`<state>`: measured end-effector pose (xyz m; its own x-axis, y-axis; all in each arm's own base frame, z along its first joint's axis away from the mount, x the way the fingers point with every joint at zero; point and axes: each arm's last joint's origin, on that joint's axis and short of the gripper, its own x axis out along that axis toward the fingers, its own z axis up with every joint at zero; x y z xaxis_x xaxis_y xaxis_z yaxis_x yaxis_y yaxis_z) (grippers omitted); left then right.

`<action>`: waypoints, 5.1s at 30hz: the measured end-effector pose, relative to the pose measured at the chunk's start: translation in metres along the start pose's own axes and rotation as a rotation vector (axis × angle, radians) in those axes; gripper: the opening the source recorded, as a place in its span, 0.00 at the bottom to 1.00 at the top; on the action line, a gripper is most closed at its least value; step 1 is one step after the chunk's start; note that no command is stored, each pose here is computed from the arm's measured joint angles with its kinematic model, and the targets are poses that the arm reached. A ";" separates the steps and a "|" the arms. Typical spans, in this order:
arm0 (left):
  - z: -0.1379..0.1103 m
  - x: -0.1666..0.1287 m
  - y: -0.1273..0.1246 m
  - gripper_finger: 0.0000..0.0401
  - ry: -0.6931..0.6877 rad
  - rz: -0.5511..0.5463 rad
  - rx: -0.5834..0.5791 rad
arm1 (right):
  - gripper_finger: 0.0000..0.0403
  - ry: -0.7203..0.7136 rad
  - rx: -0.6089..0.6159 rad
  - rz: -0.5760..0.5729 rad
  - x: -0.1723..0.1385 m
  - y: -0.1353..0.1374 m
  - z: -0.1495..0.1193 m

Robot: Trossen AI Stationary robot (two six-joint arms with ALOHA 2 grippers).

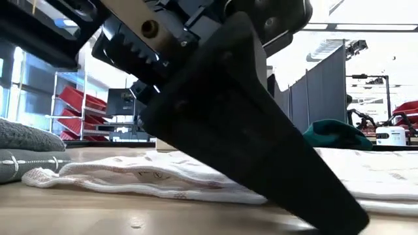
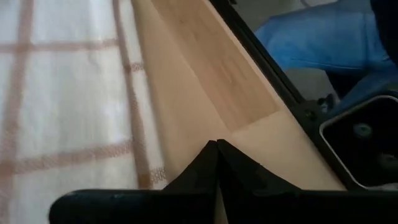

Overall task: Fold towel
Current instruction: Fold the white checkered towel

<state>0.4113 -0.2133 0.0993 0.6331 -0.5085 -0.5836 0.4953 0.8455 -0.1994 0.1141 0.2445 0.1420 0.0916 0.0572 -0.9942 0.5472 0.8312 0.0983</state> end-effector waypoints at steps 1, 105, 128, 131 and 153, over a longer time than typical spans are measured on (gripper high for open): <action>0.005 -0.001 0.001 0.00 -0.044 0.037 0.030 | 0.00 -0.001 0.000 0.000 0.000 0.000 0.000; -0.084 -0.225 0.109 0.00 0.301 0.199 -0.136 | 0.46 0.348 -0.232 -0.237 -0.026 -0.177 0.173; -0.080 -0.221 0.104 0.00 0.279 0.191 -0.149 | 0.40 0.544 -0.186 -0.239 0.016 -0.182 0.190; -0.080 -0.221 0.104 0.00 0.278 0.194 -0.150 | 0.26 0.539 -0.199 -0.247 0.016 -0.179 0.188; -0.051 -0.227 0.114 0.07 0.081 0.436 0.135 | 0.00 0.175 -0.313 -0.302 -0.038 -0.102 0.157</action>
<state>0.2935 0.0069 0.1694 0.7532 -0.0915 -0.6513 0.2697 0.9462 0.1790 0.1854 0.0701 0.1766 -0.1900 -0.1425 -0.9714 0.2484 0.9503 -0.1880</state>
